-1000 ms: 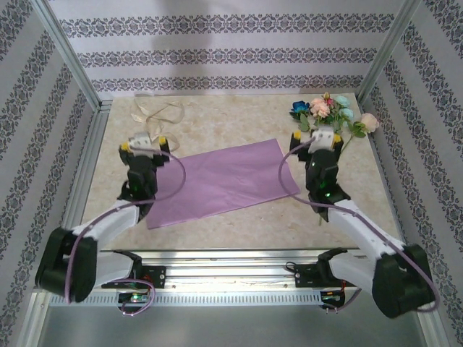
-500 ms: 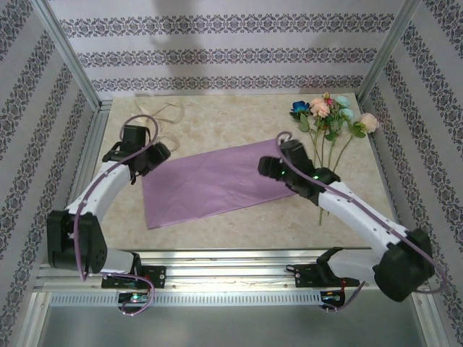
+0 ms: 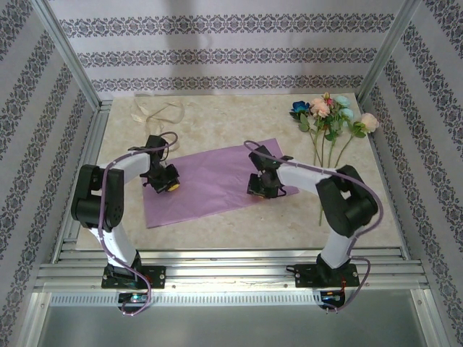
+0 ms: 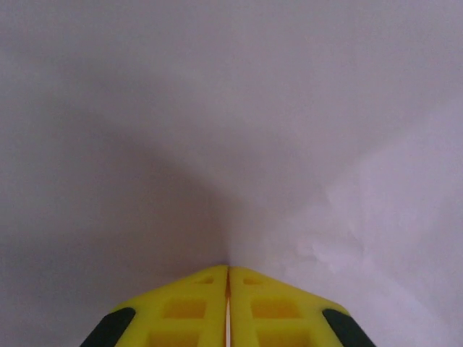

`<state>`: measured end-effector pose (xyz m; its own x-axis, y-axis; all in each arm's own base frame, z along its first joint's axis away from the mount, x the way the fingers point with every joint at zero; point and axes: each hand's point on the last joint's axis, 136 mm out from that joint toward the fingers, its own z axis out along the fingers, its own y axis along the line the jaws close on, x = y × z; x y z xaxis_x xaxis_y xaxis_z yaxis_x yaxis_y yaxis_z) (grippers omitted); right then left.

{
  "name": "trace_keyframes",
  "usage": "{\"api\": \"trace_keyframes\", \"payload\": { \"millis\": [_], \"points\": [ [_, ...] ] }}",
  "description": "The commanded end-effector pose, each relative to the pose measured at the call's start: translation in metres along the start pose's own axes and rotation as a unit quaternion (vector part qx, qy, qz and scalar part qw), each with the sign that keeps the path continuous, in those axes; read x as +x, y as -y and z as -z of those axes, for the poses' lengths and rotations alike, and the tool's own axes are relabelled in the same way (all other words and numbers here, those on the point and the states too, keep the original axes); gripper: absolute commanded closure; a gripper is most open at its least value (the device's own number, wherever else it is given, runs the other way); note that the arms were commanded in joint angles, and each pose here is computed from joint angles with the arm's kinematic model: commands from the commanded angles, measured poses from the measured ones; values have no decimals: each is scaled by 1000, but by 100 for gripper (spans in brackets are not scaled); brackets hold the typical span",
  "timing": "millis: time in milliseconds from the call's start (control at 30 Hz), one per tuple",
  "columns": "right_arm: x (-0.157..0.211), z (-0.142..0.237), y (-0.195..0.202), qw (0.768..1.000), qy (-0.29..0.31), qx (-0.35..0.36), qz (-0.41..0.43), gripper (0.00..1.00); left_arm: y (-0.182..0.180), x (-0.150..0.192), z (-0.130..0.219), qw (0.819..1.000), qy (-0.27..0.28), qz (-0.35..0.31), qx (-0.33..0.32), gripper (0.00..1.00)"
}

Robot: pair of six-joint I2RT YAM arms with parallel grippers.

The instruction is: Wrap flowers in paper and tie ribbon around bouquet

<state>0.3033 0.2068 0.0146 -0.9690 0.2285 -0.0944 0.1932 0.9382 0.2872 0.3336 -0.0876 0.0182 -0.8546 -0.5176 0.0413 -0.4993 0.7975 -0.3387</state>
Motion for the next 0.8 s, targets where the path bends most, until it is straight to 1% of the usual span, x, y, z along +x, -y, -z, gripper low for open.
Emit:
{"api": "trace_keyframes", "payload": {
  "millis": [0, 167, 233, 333, 400, 467, 533, 567, 633, 700, 767],
  "points": [
    [-34, -7, -4, 1000, 10, -10, -11, 67, 9, 10, -11, 1000, -11, 1, 24, 94],
    [-96, -26, -8, 999, 2, -28, -28, 68, 21, 24, -20, 997, -24, 38, 66, 96],
    [-121, -29, -14, 999, 1, -40, -29, 66, 32, 32, -23, 995, -30, 39, 83, 96],
    [-153, -24, -25, 998, 15, -61, -13, 57, 68, 47, -20, 988, -44, 27, 145, 96],
    [-169, -13, -34, 997, 25, -73, 3, 49, 87, 56, -11, 986, -43, 17, 162, 96],
    [-183, 6, -42, 996, 46, -76, 28, 42, 99, 58, 5, 984, -26, 15, 174, 93],
    [-191, 26, -46, 994, 66, -76, 46, 40, 102, 56, 22, 982, -8, 20, 186, 88],
    [-193, 37, -47, 993, 77, -74, 55, 40, 101, 55, 31, 983, 2, 19, 184, 83],
    [-191, 58, -49, 990, 97, -73, 70, 40, 93, 52, 47, 985, 19, 12, 172, 79],
    [-179, 75, -52, 987, 112, -68, 89, 40, 76, 50, 57, 989, 26, 9, 145, 78],
    [-153, 85, -61, 984, 115, -59, 125, 43, 48, 45, 60, 994, 26, 20, 108, 80]
  ]
}}
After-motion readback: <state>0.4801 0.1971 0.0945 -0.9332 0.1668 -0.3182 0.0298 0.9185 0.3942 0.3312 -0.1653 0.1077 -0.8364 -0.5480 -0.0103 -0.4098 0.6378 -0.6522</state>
